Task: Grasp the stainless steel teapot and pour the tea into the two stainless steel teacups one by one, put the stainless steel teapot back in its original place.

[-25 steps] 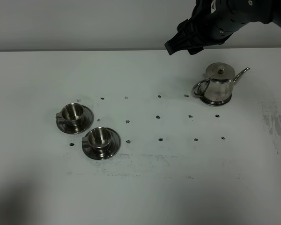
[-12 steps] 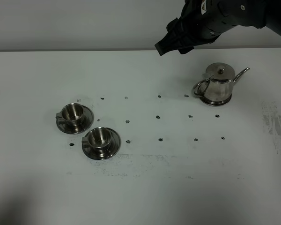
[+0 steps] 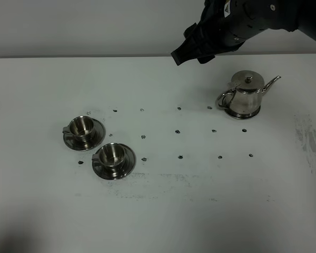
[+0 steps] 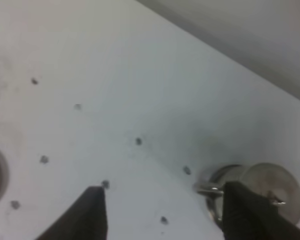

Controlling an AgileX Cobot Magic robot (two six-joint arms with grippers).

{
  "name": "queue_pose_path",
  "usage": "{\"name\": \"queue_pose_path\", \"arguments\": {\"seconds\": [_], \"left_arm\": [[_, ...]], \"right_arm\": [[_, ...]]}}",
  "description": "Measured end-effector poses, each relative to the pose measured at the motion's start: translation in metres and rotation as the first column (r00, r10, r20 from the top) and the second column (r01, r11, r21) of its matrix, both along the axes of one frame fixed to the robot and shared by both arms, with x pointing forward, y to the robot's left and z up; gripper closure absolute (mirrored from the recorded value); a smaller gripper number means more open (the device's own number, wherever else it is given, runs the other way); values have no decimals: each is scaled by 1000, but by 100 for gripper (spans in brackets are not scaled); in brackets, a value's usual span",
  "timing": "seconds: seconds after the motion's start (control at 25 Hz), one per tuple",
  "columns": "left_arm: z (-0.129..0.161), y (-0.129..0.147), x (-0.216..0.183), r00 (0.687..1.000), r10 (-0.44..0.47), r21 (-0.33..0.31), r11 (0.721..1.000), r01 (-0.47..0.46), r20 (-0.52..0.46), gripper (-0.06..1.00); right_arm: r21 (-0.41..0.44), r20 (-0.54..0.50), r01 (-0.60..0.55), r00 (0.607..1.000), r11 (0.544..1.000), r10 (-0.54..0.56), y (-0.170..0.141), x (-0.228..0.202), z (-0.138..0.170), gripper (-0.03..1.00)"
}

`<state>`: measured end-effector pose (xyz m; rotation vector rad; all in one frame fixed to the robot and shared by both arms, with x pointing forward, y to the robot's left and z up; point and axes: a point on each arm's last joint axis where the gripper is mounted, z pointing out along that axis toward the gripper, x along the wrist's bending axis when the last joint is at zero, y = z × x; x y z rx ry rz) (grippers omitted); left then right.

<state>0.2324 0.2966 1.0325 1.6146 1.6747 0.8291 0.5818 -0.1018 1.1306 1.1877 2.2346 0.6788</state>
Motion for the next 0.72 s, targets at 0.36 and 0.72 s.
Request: {"name": "queue_pose_path", "arguments": {"seconds": [0.36, 0.72], "left_arm": [[0, 0, 0, 1000, 1, -2, 1000, -1, -3, 58], [0, 0, 0, 1000, 1, -2, 1000, -1, -3, 58]], "right_arm": [[-3, -63, -23, 998, 1000, 23, 10, 8, -22, 48], [9, -44, -33, 998, 999, 34, 13, 13, -26, 48]]}}
